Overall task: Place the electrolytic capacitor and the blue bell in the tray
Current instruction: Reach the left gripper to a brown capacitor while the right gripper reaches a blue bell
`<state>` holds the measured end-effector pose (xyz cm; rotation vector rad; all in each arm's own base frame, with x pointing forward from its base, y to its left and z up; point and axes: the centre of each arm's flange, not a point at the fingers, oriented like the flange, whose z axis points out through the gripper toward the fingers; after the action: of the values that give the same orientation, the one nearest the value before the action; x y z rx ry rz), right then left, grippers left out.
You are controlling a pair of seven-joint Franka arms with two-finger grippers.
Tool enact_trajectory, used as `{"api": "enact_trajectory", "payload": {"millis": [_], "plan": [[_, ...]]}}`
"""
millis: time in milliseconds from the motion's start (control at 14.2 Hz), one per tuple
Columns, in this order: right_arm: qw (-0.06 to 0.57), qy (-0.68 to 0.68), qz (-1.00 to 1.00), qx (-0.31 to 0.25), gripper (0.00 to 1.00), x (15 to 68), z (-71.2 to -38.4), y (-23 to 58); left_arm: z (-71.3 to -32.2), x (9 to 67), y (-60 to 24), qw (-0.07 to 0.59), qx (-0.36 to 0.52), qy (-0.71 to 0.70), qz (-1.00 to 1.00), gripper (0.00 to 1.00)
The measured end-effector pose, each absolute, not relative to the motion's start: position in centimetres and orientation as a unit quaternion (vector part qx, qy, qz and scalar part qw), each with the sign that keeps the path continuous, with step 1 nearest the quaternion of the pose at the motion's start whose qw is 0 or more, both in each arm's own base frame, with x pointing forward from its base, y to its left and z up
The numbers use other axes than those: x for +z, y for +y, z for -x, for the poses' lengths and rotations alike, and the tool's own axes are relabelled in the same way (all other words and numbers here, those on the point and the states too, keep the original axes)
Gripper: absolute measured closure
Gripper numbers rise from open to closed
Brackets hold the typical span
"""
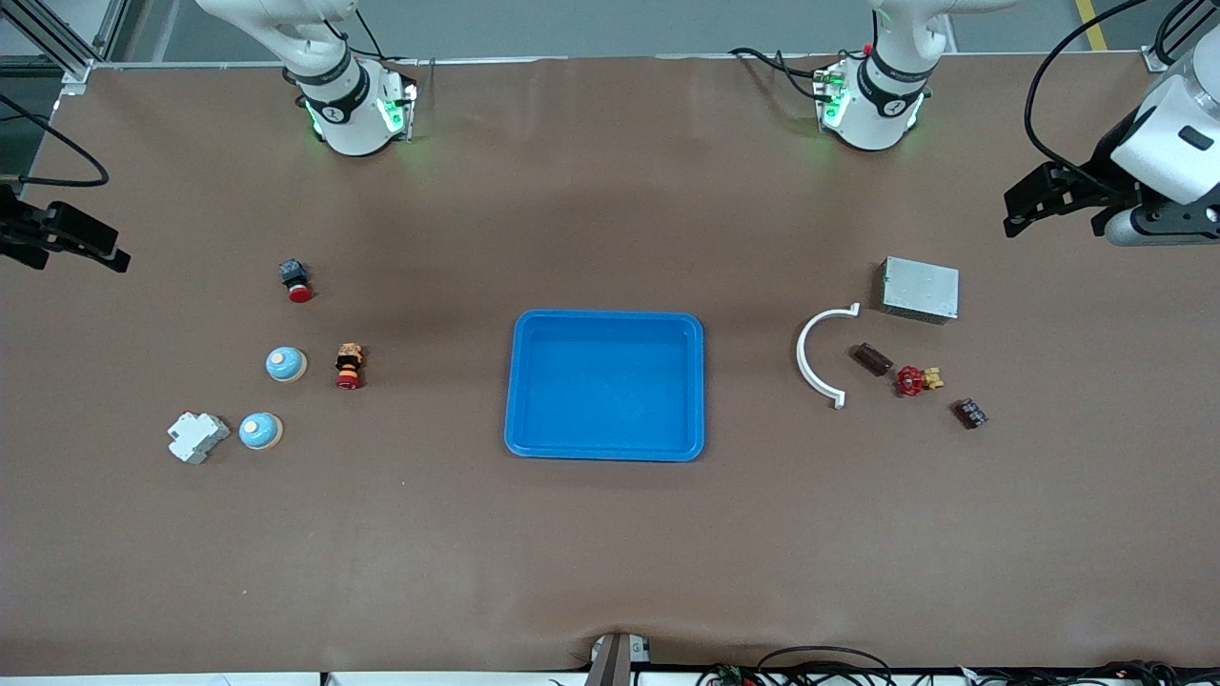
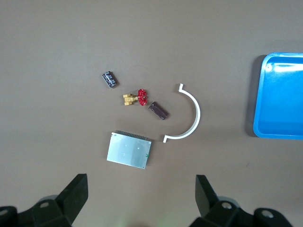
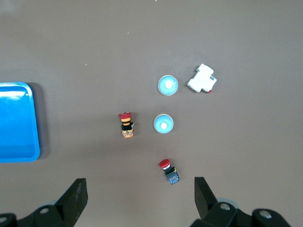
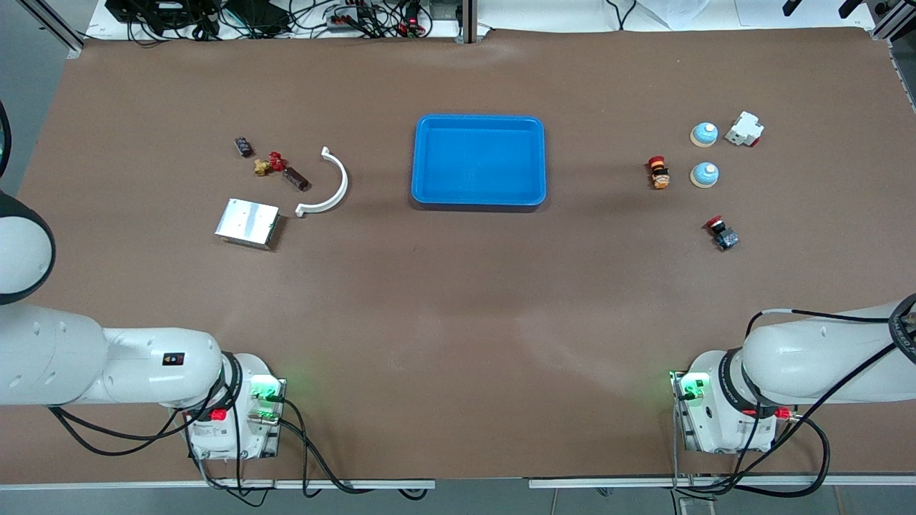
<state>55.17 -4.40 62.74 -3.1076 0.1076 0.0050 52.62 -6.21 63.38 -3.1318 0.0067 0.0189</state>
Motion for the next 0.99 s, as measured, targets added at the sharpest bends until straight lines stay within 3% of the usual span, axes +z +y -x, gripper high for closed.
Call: {"api": "enact_trajectory", "payload": {"millis": [564, 988], "plan": [[0.016, 0.034, 0.999, 0.002, 0.0, 62.7, -55.2, -4.4, -53.4, 62.0, -4.0, 0.004, 0.022, -0.018, 1.0, 0.0], [0.017, 0.038, 0.999, -0.004, 0.0, 62.2, -55.4, -4.7, -58.2, 52.2, 2.2, 0.018, 0.079, -0.058, 0.995, 0.0]]}}
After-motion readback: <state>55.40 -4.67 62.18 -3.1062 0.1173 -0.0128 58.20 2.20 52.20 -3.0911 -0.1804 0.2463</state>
